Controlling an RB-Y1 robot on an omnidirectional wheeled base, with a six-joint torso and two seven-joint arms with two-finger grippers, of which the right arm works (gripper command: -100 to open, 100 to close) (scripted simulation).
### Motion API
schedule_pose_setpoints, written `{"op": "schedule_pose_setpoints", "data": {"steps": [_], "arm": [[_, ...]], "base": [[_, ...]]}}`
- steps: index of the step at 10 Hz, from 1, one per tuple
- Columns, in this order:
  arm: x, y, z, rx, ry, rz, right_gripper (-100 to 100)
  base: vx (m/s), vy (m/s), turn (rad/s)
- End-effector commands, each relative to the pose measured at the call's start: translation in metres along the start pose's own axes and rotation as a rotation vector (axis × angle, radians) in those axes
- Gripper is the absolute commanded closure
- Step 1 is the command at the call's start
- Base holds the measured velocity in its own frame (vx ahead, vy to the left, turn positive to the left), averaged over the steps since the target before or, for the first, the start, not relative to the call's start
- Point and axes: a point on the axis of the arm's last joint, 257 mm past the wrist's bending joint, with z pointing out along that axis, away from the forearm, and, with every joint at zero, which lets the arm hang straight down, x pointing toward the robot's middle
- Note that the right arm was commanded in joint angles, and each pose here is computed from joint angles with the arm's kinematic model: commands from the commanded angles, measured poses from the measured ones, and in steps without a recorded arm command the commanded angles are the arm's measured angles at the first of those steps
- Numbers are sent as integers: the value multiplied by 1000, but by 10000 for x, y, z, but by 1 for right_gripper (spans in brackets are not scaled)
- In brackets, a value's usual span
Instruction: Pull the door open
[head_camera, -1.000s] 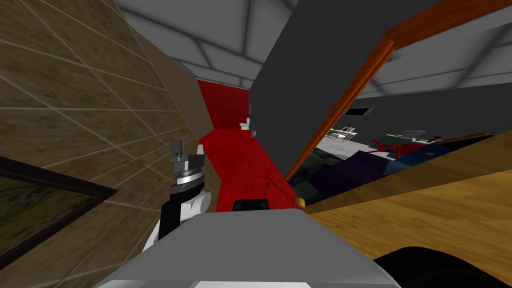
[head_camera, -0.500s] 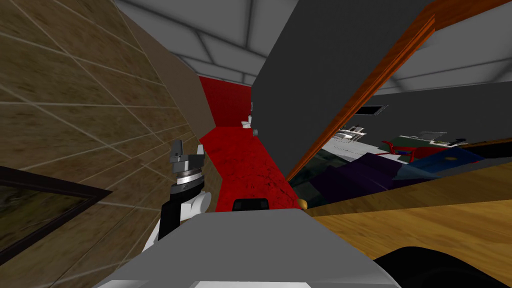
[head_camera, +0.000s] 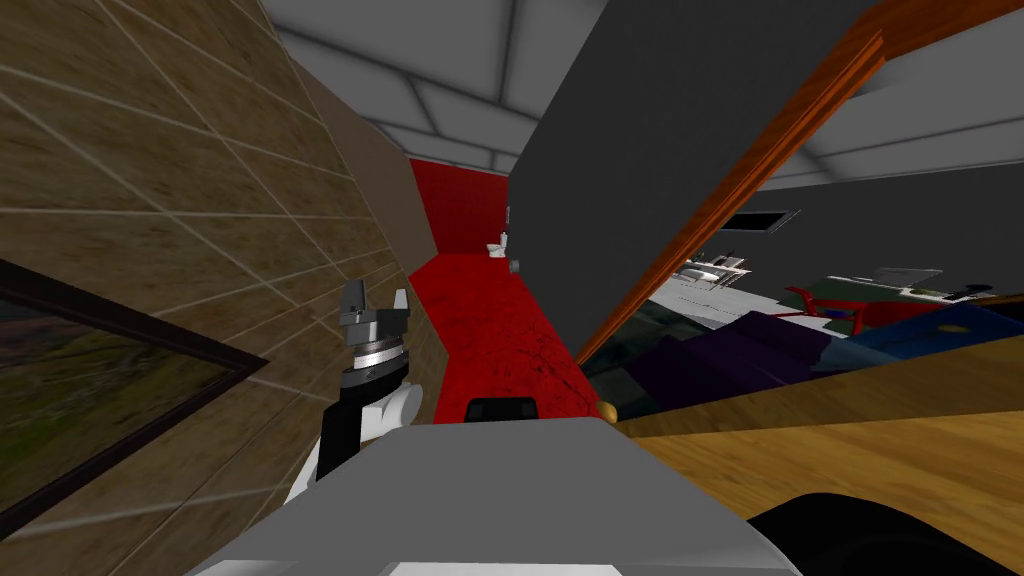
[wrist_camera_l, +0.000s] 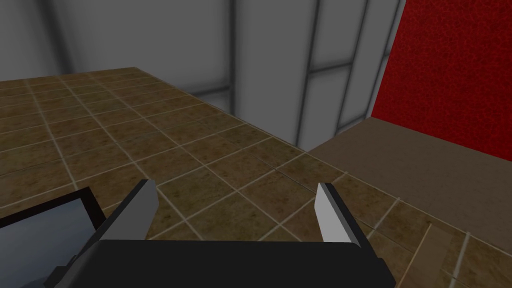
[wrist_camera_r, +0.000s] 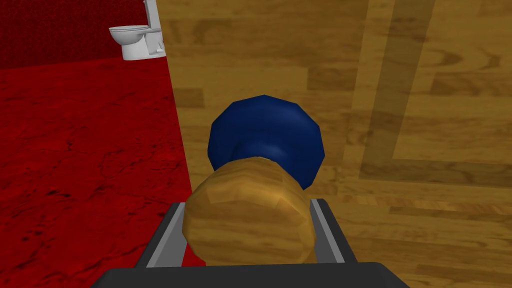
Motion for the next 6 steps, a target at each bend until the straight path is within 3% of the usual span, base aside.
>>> {"op": "schedule_pose_setpoints", "data": {"steps": [1,4,6], "arm": [[-48,-3,-57,0,-21,-13,100],[1,-147,-32,34,11,-25,100],[46,-216,-19,50,35,-28,100]], "base": [[-14,4,79],[-54,16,119],[-108,17,30]]}}
